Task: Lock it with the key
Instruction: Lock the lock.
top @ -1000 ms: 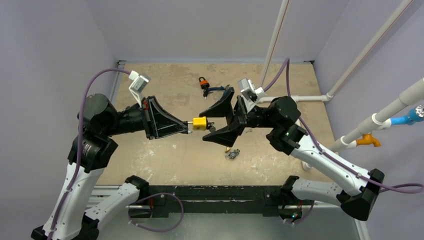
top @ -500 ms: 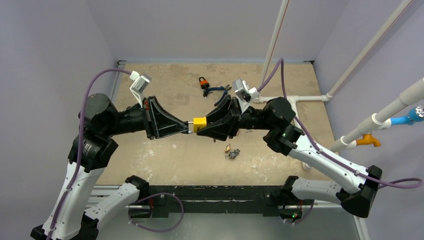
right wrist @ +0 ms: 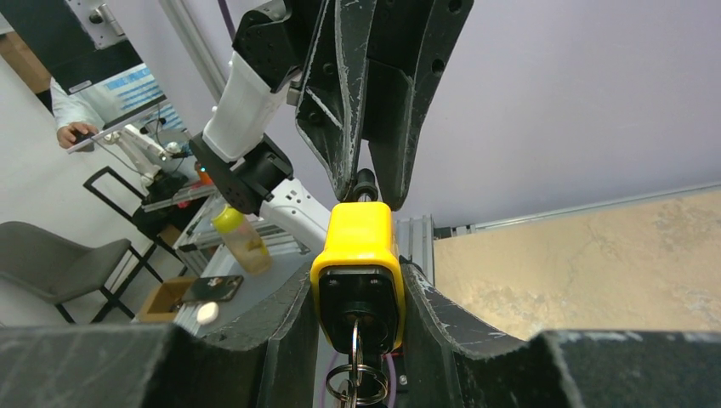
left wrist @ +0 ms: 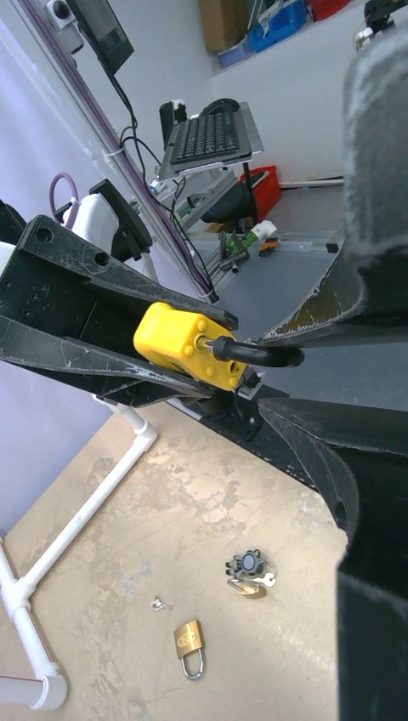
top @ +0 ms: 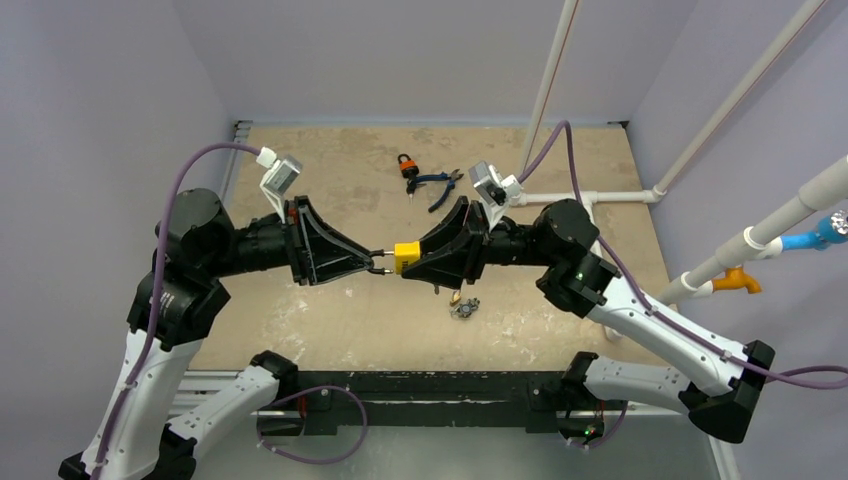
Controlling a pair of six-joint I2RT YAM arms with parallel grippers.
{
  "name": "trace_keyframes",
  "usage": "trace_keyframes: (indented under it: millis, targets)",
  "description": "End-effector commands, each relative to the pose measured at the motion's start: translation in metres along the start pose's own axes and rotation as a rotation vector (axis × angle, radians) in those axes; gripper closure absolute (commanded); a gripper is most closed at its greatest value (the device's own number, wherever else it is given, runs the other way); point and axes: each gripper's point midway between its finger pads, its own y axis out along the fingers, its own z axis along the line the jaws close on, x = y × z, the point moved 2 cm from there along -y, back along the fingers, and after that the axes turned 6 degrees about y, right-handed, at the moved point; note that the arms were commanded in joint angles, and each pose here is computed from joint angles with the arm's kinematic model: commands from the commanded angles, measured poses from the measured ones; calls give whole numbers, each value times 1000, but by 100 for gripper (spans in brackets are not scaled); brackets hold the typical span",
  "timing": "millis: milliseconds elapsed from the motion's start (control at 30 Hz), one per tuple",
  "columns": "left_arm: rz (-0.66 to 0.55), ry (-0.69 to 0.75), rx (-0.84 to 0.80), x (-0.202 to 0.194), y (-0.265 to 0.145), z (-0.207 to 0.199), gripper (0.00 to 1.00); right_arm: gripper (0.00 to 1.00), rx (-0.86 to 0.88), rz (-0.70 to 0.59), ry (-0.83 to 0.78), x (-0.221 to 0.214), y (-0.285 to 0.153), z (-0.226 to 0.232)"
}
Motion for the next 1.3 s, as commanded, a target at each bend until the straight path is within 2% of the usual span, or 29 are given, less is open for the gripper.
trace_keyframes:
  millis: [0,133,267,300,567,1067,1267]
  targets:
    - [-23,63,-15,8,-3,-8,74,100,16,-70,-22,18,-4,14]
    - [-24,60,-24,7,-1,-7,81,100,14,-62,-13,16,-3,12]
    - [-20,60,-28,5,0,-5,98,100,12,-61,-2,17,-2,11]
    - [-19,65,-22,4,0,-3,100,100,15,-59,3,17,-1,11]
    - [-28,129,116,-4,-4,21,100,100,78,-22,83,13,5,18]
    - [-20,139,106,-9,14,20,100,100,64,-24,154,13,17,7]
    - [-23,158,183,-6,16,31,100,100,77,-16,159,13,16,10]
